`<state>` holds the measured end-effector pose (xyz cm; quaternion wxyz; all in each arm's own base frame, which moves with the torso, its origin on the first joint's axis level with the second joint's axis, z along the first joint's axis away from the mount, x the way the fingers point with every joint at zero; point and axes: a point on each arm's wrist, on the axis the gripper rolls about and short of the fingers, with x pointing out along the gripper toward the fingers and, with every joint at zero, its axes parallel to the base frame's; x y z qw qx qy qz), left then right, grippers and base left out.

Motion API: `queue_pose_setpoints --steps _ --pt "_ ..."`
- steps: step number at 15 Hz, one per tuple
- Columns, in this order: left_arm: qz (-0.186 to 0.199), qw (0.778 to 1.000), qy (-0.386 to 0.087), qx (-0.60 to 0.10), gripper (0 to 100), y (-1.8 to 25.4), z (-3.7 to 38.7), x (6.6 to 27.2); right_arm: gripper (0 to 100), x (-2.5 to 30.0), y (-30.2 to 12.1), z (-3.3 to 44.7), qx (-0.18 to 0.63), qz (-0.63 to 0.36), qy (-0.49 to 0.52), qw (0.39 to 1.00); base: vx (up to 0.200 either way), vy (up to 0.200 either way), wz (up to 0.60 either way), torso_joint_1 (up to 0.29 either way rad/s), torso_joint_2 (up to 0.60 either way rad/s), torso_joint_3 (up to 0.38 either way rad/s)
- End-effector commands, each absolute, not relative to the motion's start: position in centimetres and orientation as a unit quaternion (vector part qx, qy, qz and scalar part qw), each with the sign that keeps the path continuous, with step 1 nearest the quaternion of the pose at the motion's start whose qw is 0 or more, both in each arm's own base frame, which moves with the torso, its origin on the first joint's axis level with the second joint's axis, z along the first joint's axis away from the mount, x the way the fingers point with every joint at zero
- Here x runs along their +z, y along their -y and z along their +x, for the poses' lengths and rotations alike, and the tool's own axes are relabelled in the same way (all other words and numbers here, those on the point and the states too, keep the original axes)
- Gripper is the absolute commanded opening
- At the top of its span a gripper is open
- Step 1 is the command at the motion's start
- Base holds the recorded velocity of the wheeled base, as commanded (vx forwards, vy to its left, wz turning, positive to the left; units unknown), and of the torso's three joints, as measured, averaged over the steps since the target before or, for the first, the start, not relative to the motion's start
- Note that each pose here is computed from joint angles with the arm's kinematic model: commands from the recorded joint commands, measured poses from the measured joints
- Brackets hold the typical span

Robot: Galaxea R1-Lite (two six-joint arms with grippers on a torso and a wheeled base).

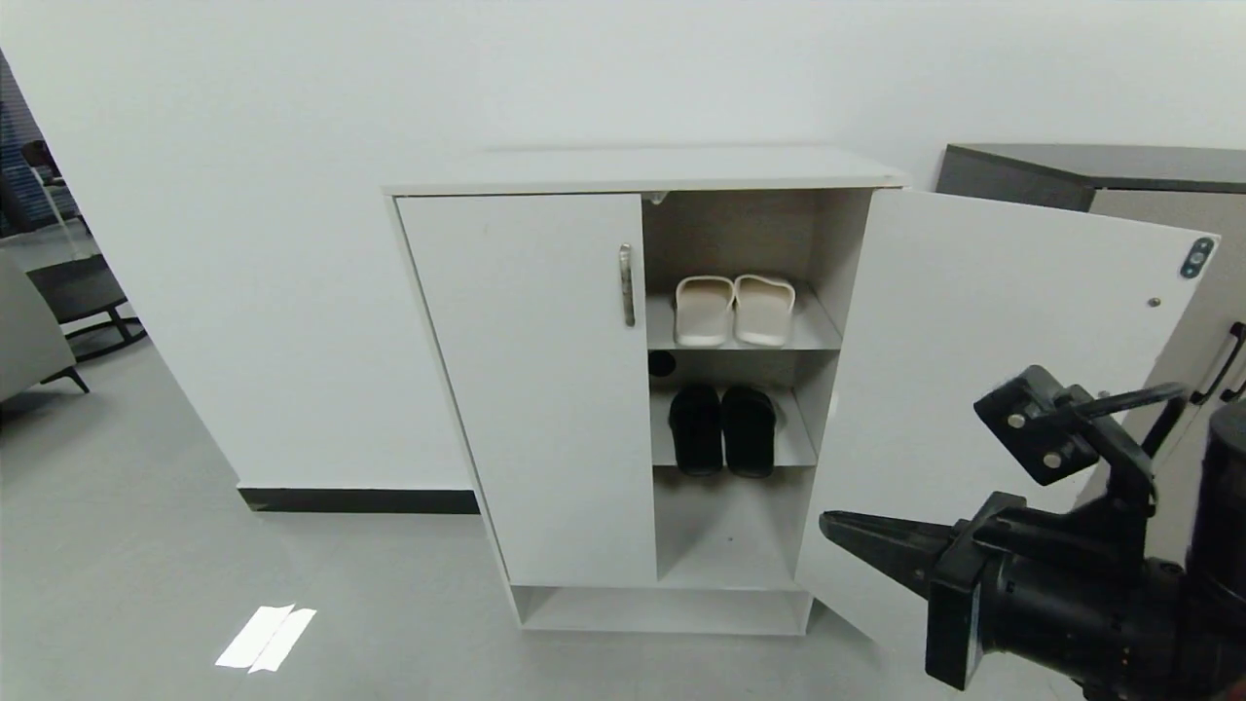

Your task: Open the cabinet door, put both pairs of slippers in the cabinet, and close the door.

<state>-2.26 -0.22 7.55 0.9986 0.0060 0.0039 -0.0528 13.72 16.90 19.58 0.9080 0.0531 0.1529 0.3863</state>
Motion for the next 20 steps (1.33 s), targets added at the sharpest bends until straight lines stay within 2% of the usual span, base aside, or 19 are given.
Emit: queue_pose_setpoints --steps 1,20 --pt "0.006 0.999 -0.004 -0.053 0 0.22 -2.27 7.55 0 19.01 -17.27 13.96 0.385 0.048 -0.164 0.907 0.000 0.000 0.00 0.183 -0.58 -0.310" --pt "0.006 0.999 -0.004 -0.053 0 0.22 -2.27 7.55 0 18.63 -16.92 13.69 0.384 0.045 -0.168 0.907 0.000 0.000 0.00 0.204 -0.50 -0.286"
